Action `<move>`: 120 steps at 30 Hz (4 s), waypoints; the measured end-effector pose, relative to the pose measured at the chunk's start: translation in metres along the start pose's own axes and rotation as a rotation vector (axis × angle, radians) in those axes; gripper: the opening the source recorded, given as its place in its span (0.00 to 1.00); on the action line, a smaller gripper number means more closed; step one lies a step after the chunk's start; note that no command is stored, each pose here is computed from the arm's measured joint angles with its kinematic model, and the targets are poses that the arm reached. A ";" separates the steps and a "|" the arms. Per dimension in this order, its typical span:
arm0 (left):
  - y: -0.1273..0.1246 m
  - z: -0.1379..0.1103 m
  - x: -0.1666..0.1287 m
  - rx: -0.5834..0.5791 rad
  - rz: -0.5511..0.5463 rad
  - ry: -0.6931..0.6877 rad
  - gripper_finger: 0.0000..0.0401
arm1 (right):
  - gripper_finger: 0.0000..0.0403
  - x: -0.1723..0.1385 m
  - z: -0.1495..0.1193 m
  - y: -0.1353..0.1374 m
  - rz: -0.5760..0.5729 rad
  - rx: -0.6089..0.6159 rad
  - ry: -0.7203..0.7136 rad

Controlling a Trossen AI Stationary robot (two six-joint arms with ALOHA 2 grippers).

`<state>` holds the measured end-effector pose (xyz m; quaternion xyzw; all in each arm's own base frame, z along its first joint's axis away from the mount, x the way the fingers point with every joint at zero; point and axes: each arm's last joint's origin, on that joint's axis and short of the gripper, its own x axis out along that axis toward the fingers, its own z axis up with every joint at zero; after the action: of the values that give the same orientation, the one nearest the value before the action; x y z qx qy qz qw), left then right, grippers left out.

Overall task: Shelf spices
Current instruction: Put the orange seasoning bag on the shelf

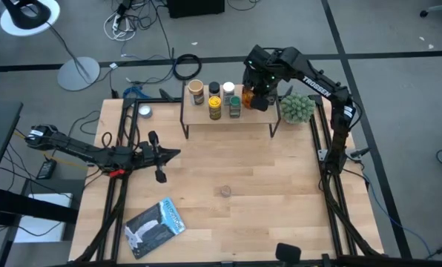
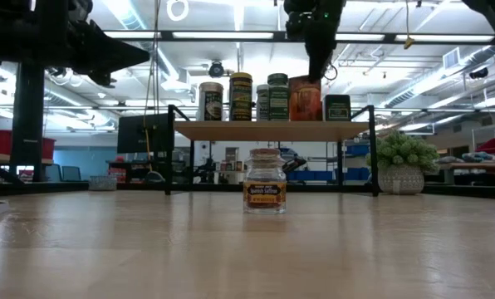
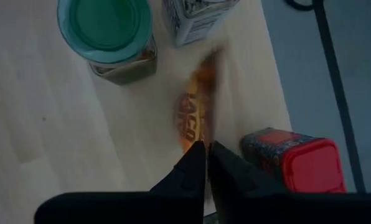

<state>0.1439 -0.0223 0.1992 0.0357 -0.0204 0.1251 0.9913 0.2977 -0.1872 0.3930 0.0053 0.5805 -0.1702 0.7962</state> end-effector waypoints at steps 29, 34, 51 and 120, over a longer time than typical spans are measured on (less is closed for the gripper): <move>0.000 -0.002 0.000 -0.009 0.007 0.021 0.00 | 0.24 -0.057 -0.009 0.001 -0.029 0.123 -0.110; 0.000 -0.003 0.000 -0.005 0.007 0.027 0.00 | 0.12 -0.074 -0.027 0.022 -0.064 0.158 -0.116; 0.002 -0.007 0.000 0.040 0.064 0.066 0.00 | 0.01 0.018 -0.130 0.142 -0.202 0.440 -0.508; 0.001 -0.009 0.000 0.030 0.063 0.087 0.00 | 0.00 0.142 -0.107 0.087 -0.465 0.395 -0.791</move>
<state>0.1434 -0.0204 0.1904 0.0445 0.0238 0.1578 0.9862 0.2615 -0.1211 0.2103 -0.0384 0.1766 -0.4388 0.8802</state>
